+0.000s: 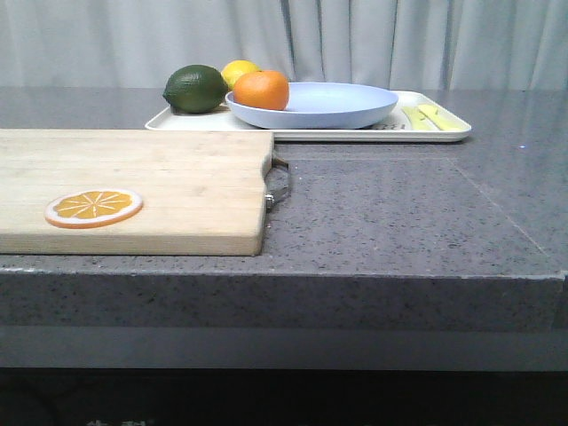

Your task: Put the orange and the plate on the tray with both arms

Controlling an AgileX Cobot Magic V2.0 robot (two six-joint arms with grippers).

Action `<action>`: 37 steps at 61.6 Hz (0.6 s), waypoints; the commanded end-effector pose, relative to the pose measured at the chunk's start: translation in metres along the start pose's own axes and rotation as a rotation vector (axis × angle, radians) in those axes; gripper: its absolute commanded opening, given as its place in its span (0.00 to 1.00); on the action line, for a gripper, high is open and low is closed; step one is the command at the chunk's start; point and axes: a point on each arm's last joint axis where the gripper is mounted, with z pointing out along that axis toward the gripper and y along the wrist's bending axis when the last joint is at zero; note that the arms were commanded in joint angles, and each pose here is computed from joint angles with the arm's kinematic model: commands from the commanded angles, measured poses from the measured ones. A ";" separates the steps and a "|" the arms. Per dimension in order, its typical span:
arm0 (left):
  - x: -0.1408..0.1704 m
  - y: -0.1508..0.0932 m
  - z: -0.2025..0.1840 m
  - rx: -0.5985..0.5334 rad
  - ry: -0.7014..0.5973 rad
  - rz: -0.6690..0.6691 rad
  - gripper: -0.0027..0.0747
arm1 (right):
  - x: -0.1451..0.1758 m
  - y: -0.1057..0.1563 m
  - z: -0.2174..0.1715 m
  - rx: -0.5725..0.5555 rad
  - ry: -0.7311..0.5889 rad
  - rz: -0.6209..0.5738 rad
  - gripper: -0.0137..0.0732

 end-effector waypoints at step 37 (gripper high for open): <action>-0.015 -0.001 -0.002 0.005 -0.092 -0.017 0.01 | 0.044 0.002 -0.043 0.041 -0.469 -0.032 0.03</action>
